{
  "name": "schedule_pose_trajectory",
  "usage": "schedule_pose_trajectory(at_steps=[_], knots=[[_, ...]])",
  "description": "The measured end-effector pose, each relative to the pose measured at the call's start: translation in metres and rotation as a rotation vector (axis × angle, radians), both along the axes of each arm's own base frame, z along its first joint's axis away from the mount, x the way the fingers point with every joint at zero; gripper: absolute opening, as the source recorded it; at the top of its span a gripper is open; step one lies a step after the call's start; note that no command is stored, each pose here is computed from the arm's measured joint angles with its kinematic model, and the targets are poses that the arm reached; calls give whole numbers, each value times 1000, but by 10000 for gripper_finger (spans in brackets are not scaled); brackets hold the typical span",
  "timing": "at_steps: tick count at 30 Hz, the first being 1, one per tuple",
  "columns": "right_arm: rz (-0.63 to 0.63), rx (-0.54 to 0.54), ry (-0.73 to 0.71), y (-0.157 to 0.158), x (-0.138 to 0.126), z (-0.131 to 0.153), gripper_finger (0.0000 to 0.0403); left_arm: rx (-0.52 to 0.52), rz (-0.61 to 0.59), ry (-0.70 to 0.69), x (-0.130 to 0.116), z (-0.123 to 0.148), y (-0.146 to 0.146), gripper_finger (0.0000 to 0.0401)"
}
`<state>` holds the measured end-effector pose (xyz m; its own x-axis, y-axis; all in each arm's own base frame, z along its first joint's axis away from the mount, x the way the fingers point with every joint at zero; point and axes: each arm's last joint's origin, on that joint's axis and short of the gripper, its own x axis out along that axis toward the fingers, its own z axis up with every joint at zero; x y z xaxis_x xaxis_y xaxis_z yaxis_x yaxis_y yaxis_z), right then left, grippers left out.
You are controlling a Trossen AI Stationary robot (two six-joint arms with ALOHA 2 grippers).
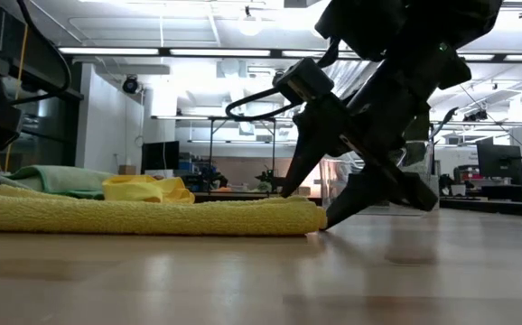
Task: Fold microfiber towels
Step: Fold the middle yellow microfiber towel
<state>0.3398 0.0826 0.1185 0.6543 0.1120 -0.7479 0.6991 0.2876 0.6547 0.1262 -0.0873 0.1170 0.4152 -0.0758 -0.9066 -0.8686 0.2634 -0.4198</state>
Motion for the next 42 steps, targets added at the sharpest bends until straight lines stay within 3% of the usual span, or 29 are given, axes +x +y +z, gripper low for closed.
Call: schedule_pose_trajectory(at_steps=[16, 19, 25, 27, 33, 42], knots=[[-47, 44, -16, 1, 5, -9, 201, 2, -11, -22, 12, 1, 14, 0], [-45, 43, -10, 1, 4, -9, 163, 6, -8, -25, 13, 1, 14, 0], [-29, 25, 8, 0, 2, -9, 35, 14, 11, -41, 14, 1, 14, 0], [-5, 5, 18, 0, 0, -5, 10, 15, 20, -53, 14, 1, 14, 0], [40, -80, 160, -7, -26, 21, 5, 59, 81, -102, 21, 2, 22, 0], [57, -162, 365, -20, -78, 69, 2, 73, 76, -230, 49, 7, 49, 0]])
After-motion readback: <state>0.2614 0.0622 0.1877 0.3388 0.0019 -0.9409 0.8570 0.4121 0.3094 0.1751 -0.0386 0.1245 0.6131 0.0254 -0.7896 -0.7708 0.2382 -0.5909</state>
